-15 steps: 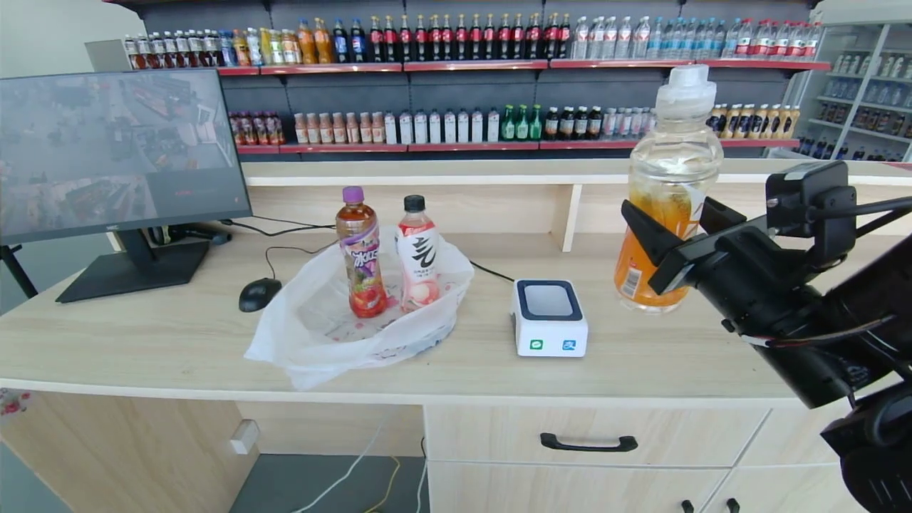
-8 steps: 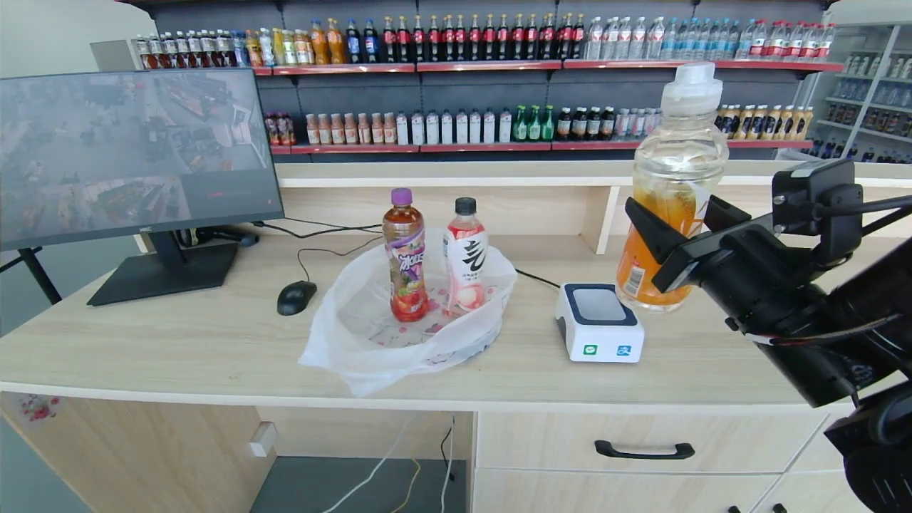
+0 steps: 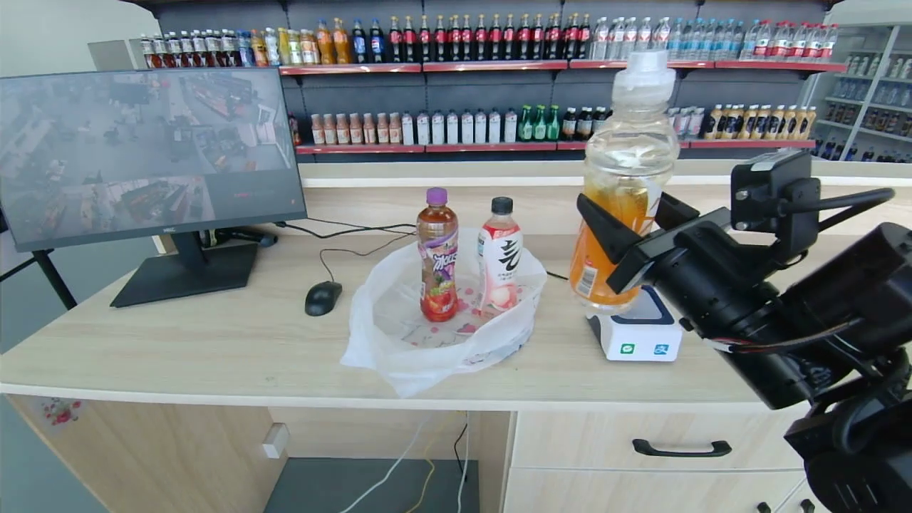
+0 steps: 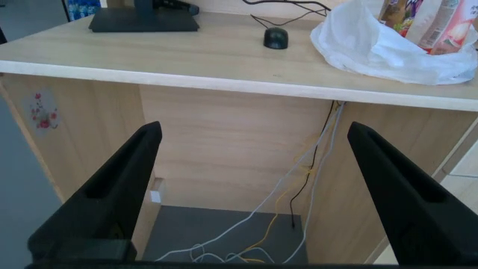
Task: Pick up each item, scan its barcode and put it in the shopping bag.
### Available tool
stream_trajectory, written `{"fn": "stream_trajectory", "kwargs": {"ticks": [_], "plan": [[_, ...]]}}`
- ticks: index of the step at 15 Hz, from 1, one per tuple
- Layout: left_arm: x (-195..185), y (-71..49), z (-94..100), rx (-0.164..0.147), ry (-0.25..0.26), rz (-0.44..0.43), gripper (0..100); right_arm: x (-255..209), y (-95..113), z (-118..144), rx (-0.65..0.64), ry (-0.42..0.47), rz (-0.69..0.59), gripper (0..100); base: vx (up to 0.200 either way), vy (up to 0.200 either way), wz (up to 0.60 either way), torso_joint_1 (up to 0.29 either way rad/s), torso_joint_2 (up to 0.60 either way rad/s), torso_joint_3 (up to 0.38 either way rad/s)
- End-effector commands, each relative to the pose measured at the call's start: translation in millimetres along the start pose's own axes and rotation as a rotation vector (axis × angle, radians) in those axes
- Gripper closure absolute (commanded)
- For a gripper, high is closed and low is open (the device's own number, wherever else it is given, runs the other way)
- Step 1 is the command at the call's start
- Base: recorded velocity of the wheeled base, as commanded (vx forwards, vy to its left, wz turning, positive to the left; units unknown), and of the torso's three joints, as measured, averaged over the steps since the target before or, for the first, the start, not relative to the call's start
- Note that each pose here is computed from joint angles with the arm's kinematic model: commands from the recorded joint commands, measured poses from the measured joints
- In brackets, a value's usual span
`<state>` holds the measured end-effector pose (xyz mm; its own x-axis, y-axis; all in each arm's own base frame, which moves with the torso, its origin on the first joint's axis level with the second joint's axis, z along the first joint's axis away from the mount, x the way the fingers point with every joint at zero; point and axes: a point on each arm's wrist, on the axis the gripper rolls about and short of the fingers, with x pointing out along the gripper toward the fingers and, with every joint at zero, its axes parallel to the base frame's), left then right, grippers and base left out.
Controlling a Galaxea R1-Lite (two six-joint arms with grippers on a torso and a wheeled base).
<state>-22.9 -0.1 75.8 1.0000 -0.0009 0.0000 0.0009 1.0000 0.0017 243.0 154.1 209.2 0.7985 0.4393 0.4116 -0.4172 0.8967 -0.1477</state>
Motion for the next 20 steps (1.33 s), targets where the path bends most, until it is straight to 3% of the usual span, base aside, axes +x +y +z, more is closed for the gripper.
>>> {"fn": "stream_trajectory", "kwargs": {"ticks": [1, 6, 16, 20], "plan": [[0, 0.0, -0.1, 0.000, 0.000, -0.001, 0, 12, 15, -23, 0.012, 0.047, 0.038, 100, 0.000, 0.000, 0.00, 0.000, 0.00, 0.000], [0, 0.0, -0.1, 0.000, 0.000, -0.001, 0, 41, 67, -54, 0.108, 0.064, 0.079, 100, 0.000, 0.000, 0.00, 0.000, 0.00, 0.000], [0, 0.0, -0.1, 0.000, 0.000, -0.001, 0, 72, 93, -87, 0.168, 0.046, 0.051, 100, 0.000, 0.000, 0.00, 0.000, 0.00, 0.000], [0, 0.0, -0.1, 0.000, 0.000, -0.001, 0, 77, 117, -103, 0.190, 0.049, 0.089, 100, 0.000, 0.000, 0.00, 0.000, 0.00, 0.000]]}}
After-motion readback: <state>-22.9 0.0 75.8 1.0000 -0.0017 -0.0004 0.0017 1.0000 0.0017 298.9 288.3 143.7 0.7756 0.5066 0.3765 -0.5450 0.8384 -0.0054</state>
